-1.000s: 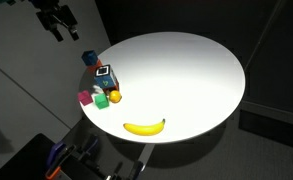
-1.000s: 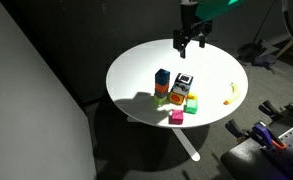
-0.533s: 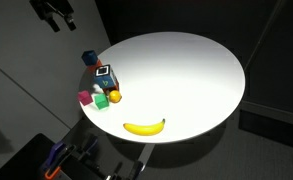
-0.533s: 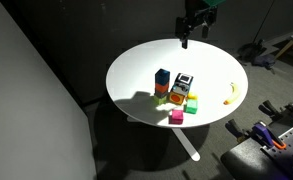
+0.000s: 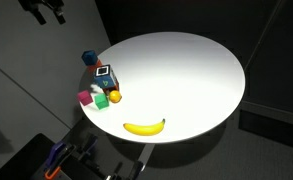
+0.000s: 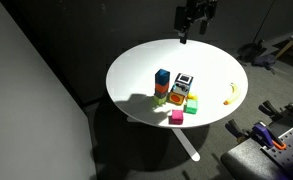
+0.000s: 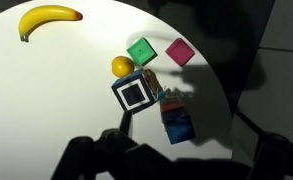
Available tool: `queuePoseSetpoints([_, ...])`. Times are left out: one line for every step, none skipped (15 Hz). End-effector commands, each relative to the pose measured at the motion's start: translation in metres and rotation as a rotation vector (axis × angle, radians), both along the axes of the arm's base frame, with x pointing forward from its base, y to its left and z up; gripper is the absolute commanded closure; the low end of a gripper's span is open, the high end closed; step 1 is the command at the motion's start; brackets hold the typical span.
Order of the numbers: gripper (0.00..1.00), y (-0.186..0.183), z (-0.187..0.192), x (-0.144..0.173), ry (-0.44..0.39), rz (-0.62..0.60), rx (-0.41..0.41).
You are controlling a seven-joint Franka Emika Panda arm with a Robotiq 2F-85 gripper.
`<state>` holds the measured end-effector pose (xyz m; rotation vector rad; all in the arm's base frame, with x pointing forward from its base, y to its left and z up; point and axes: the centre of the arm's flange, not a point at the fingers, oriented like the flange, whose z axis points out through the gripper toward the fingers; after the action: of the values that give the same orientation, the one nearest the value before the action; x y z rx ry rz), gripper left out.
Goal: Pick up the blue block and put it on the orange block
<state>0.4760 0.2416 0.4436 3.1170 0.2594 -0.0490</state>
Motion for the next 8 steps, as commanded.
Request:
queuePoseSetpoints([0.00, -0.006, 0.024, -0.014, 0.030, 0.023, 0.002])
queuePoseSetpoints([0.00, -0.006, 0.027, -0.018, 0.040, 0.023, -0.008])
queuePoseSetpoints([0.00, -0.007, 0.030, -0.022, 0.049, 0.018, -0.021])
queuePoseSetpoints([0.00, -0.007, 0.033, -0.026, 0.055, 0.011, -0.032])
queuePoseSetpoints([0.00, -0.008, 0.036, -0.030, 0.056, 0.004, -0.041])
queuePoseSetpoints([0.00, -0.008, 0.039, -0.033, 0.056, -0.003, -0.049])
queuePoseSetpoints([0.00, -0.009, 0.042, -0.036, 0.054, -0.012, -0.056])
queuePoseSetpoints([0.00, -0.009, 0.044, -0.038, 0.055, -0.017, -0.060])
